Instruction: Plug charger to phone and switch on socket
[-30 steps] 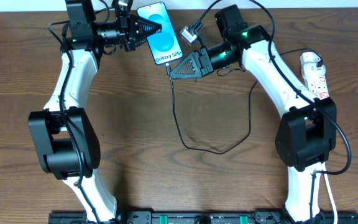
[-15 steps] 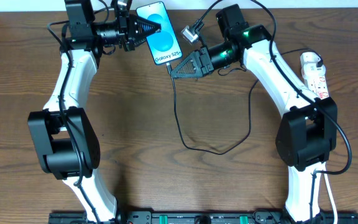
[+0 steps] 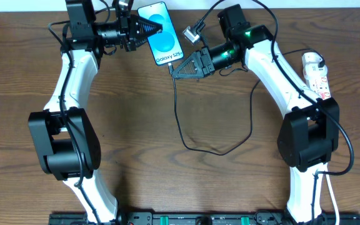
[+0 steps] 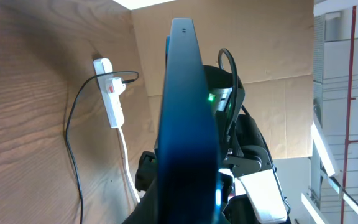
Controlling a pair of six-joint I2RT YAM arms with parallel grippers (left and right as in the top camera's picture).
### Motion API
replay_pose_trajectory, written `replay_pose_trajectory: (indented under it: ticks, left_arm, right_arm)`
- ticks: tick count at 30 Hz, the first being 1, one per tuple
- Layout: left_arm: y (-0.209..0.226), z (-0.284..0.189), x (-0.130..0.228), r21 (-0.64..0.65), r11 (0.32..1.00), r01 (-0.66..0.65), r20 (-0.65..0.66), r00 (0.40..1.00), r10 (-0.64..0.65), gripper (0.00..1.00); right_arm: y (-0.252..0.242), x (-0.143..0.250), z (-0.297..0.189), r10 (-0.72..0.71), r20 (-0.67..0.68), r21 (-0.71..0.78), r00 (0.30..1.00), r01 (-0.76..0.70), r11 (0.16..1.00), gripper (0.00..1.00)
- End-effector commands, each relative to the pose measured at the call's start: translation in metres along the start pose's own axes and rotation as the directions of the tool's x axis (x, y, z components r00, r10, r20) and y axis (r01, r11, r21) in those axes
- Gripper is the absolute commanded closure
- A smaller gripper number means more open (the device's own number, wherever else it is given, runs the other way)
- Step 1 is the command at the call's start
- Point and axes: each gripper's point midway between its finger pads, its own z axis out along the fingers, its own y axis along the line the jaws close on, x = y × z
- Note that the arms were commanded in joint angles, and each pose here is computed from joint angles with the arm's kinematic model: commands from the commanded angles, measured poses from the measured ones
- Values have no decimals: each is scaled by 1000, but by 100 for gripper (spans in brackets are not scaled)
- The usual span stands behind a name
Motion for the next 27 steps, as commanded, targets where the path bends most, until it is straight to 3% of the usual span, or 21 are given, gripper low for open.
replay_pose_trajectory:
  ticks: [1,12,27]
  left_arm:
    - [-12,-9,0,19,997,-69,-4,998,69,93]
    - [-11,-17,-3,14,997,-77,12,997,77,93]
    - [-13,-1,4,24,998,-65,-23,998,66,93]
  right_arm:
    - [18,1,-7,-43,9,-11,999,44,999,99]
    - [29,1,-8,-123,16,-77,992,124,989,99]
    - [22,0,-6,-112,11,-35,994,113,993,99]
